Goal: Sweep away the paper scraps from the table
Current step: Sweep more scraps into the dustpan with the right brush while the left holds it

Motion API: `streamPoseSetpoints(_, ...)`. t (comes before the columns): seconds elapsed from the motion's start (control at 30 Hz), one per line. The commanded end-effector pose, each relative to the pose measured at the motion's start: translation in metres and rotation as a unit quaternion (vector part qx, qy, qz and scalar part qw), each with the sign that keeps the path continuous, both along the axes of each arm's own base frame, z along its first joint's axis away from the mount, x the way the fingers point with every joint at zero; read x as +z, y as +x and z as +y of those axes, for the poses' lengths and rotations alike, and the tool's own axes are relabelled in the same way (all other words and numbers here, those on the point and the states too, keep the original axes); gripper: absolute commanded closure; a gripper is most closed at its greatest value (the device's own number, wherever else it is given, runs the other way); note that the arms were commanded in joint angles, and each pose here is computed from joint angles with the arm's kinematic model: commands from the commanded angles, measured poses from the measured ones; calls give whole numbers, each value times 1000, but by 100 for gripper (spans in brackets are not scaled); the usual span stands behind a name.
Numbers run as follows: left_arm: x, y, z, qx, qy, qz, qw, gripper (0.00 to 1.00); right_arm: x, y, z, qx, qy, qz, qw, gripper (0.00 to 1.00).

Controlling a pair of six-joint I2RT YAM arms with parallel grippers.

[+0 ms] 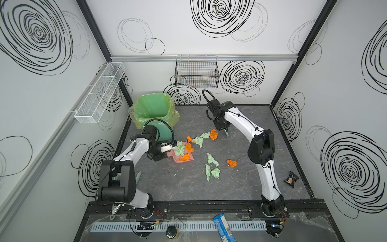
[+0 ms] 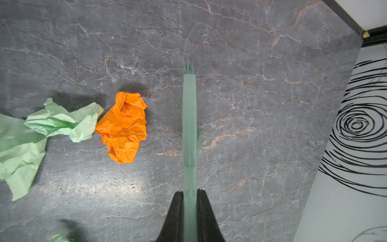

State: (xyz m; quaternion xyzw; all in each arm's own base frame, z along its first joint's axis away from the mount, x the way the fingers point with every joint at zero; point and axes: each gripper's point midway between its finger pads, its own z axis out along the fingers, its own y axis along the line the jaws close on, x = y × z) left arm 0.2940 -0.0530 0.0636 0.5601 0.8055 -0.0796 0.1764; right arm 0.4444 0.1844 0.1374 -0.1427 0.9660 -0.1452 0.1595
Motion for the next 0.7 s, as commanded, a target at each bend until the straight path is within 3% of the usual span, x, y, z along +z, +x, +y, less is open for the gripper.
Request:
streamPoseSetpoints(0.0,2,10,4,-20,7,0,1000,100,-4,-1,9,16,-6,7,1000,100)
streamPoseSetpoints(0.33,3,42,1,-53,16,6,998,100,-31,-20,45,56,-18,36,998,100)
streamPoseSetpoints(0.67,-10,40,-34,-78,15,5,997,100,-32,-56,96,93,7,49,994,100)
